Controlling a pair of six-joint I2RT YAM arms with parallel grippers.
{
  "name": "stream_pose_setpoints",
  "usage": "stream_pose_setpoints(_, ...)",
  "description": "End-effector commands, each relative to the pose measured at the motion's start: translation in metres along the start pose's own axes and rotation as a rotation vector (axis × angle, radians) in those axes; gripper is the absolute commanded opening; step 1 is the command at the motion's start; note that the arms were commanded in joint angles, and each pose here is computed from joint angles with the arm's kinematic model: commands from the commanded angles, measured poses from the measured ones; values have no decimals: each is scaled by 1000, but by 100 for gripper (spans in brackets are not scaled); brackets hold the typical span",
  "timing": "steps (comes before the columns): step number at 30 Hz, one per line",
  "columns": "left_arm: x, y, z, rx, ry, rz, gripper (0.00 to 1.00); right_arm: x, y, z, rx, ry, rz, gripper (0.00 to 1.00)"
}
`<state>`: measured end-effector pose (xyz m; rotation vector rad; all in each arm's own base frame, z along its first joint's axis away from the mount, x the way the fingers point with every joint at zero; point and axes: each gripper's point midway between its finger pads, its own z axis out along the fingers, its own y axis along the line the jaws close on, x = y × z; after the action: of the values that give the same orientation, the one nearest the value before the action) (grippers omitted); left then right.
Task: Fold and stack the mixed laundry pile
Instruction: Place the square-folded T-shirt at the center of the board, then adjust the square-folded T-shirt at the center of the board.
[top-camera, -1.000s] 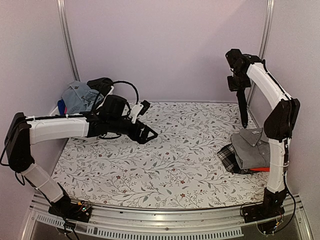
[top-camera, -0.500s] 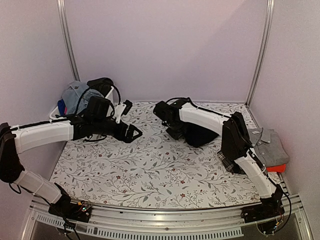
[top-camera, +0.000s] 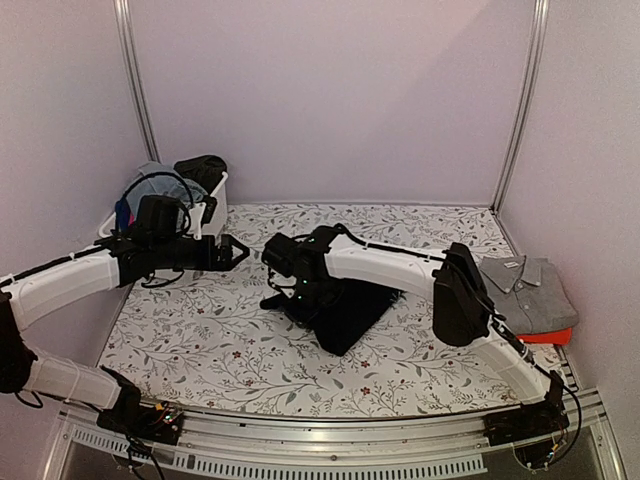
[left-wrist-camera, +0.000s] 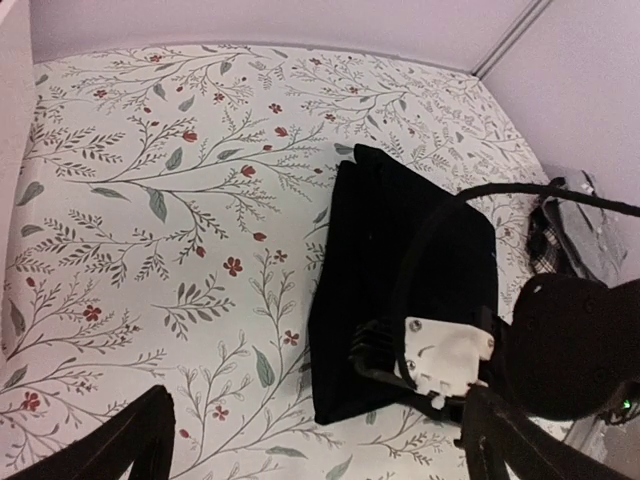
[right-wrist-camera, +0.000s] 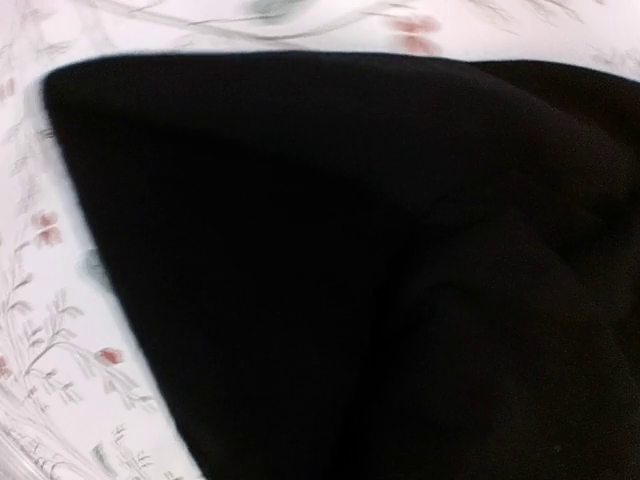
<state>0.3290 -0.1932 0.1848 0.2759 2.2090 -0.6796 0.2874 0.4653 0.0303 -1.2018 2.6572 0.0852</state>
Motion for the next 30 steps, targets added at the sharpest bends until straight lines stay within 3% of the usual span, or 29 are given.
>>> stream_pose_setpoints(1, -5, 18, -13, -23, -27, -128, 100, -37, 95, -92, -590, -183, -26, 42)
stream_pose_setpoints(2, -4, 18, -12, -18, -21, -136, 100, -45, 101, -110, -683, -229, -36, 57)
stream_pose_setpoints(4, -2, 12, -11, 14, 0, -138, 100, -60, 94, -147, -853, -339, -31, 68)
stream_pose_setpoints(6, 3, 1, -7, 49, 24, -100, 100, -67, 61, -187, -972, -434, 48, 71)
stream_pose_setpoints(8, 12, -15, 0, 73, 51, -36, 100, -67, 11, -196, -957, -508, 180, 70)
stream_pose_setpoints(11, 31, -44, 16, 146, 128, 41, 100, -59, -67, -174, -814, -523, 386, 59)
stream_pose_setpoints(14, 56, -79, 36, 214, 216, 128, 100, -52, -117, -134, -670, -463, 485, 49)
stream_pose_setpoints(22, 125, -138, 79, 314, 434, 303, 100, -30, -129, -24, -554, -237, 460, 42)
stream_pose_setpoints(27, 150, -130, 101, 221, 502, 420, 98, 7, -137, 13, -447, -120, 500, 36)
stream_pose_setpoints(30, 156, -100, 118, 49, 527, 448, 99, 30, -137, 23, -412, -59, 513, 37)
